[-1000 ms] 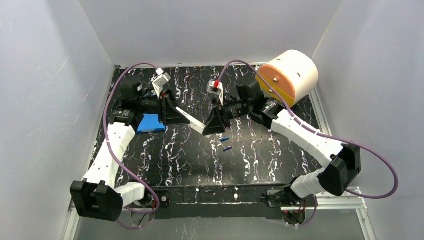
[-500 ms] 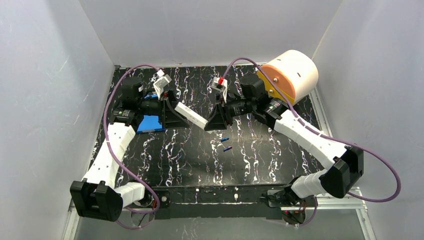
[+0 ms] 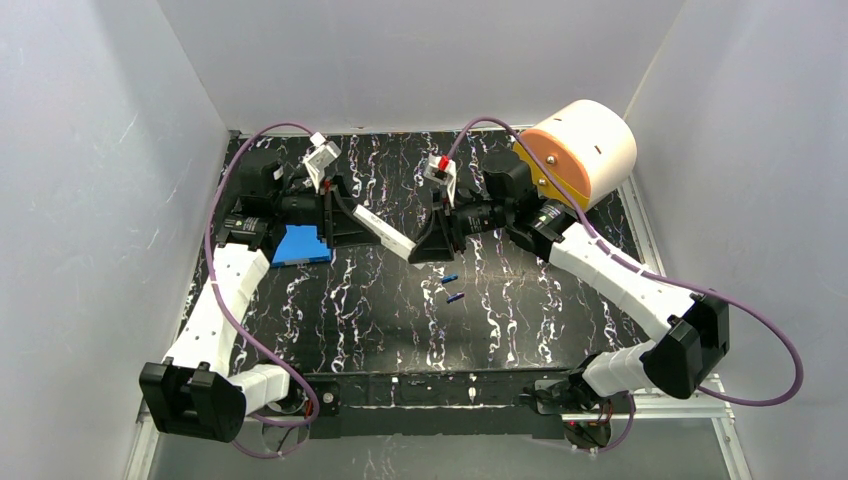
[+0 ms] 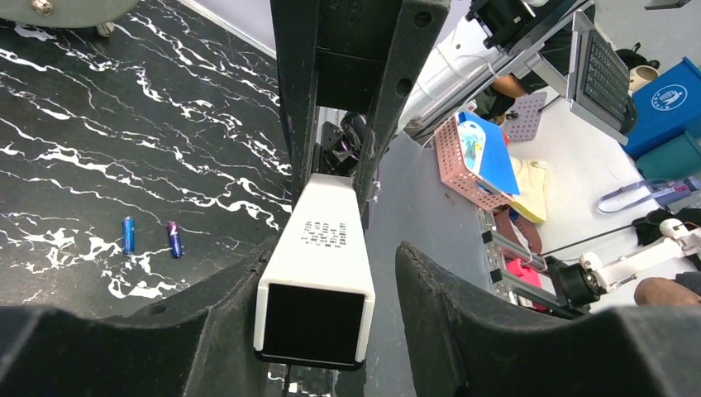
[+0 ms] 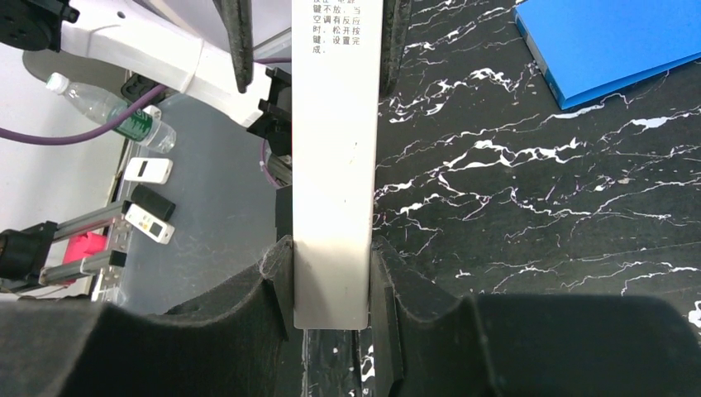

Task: Load the batteries into the remote control
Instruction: Adjust the remote control.

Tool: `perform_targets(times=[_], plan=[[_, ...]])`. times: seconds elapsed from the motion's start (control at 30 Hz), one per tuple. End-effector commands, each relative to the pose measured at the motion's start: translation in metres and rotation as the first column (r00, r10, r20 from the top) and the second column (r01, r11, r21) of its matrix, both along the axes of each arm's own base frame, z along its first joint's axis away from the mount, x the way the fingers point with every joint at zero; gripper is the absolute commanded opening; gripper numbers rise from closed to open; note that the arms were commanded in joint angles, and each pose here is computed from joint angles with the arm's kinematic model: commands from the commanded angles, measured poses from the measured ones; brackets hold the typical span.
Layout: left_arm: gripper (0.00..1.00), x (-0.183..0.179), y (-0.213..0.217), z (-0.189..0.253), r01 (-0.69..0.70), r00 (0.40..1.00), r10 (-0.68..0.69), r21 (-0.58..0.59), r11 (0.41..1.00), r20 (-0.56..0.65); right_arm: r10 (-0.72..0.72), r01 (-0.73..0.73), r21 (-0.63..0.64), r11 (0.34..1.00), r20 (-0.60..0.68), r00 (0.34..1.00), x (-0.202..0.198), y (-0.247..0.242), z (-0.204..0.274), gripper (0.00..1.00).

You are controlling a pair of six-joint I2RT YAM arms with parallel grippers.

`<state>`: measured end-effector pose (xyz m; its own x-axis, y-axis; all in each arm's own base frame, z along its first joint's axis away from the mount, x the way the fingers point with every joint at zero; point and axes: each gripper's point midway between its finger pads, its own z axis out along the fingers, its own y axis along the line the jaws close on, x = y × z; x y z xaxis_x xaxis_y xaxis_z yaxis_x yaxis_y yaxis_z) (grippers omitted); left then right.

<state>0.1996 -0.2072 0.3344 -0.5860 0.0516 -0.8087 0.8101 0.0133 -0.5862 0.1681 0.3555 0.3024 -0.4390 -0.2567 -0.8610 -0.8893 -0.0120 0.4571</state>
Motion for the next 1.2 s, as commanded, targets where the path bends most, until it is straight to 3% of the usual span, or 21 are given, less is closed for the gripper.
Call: perform_targets(times=[0.0, 0.2, 0.33, 0.4, 0.43, 0.53, 0.6, 0.63, 0.73, 0.87, 1.0, 1.07, 1.17], plan=[[0.46, -0.005, 0.000, 0.009, 0.014, 1.000, -0.014, -0.012, 1.000, 0.024, -0.025, 0.020, 0.083, 0.996, 0.061, 0.998, 0.003, 0.001, 0.024, 0.17], [0.23, -0.006, 0.000, 0.014, 0.011, 0.999, -0.010, -0.018, 1.000, 0.049, -0.027, 0.021, 0.094, 0.995, 0.058, 0.998, 0.002, 0.001, 0.025, 0.17], [0.16, -0.004, -0.001, 0.019, 0.013, 0.998, -0.011, -0.025, 1.000, 0.067, -0.022, 0.017, 0.093, 0.995, 0.056, 0.998, -0.001, -0.001, 0.024, 0.17], [0.07, -0.003, -0.001, 0.022, 0.022, 0.997, -0.020, -0.029, 0.999, 0.076, -0.034, 0.029, 0.091, 0.995, 0.058, 0.998, 0.000, -0.002, 0.023, 0.21], [0.00, -0.002, -0.001, 0.023, 0.026, 0.996, -0.023, -0.032, 0.999, 0.086, -0.047, 0.042, 0.086, 0.995, 0.058, 0.997, 0.002, -0.002, 0.022, 0.27], [0.00, -0.001, -0.001, 0.027, 0.033, 0.990, -0.027, -0.036, 0.999, 0.140, -0.142, 0.140, 0.066, 0.988, 0.022, 0.990, 0.018, -0.004, 0.016, 0.72], [0.00, 0.002, -0.001, 0.031, 0.031, 0.971, -0.020, -0.041, 0.999, 0.238, -0.207, 0.210, 0.111, 0.971, -0.038, 0.978, 0.030, -0.006, 0.024, 0.93], [0.00, 0.003, -0.001, 0.034, 0.033, 0.957, -0.019, -0.044, 0.999, 0.289, -0.228, 0.239, 0.146, 0.960, -0.087, 0.970, 0.035, -0.007, 0.030, 0.98], [0.00, 0.009, 0.000, 0.043, 0.037, 0.886, -0.009, -0.050, 0.998, 0.464, -0.229, 0.301, 0.271, 0.915, -0.268, 0.936, 0.041, -0.011, 0.057, 0.99], [0.00, 0.030, 0.000, 0.060, -0.055, 0.744, 0.079, -0.056, 0.997, 0.663, -0.189, 0.392, 0.362, 0.846, -0.484, 0.855, 0.046, -0.017, 0.082, 0.99], [0.00, 0.040, -0.001, 0.079, -0.079, 0.678, 0.114, -0.082, 0.994, 0.726, -0.170, 0.471, 0.372, 0.800, -0.612, 0.773, 0.053, -0.021, 0.093, 0.99], [0.00, 0.041, -0.003, 0.086, -0.084, 0.652, 0.135, -0.106, 0.991, 0.746, -0.119, 0.457, 0.418, 0.785, -0.622, 0.774, 0.050, -0.022, 0.111, 0.99], [0.00, 0.038, -0.007, 0.095, -0.064, 0.659, 0.152, -0.146, 0.987, 0.737, -0.042, 0.430, 0.480, 0.765, -0.630, 0.776, 0.050, -0.020, 0.134, 0.94]])
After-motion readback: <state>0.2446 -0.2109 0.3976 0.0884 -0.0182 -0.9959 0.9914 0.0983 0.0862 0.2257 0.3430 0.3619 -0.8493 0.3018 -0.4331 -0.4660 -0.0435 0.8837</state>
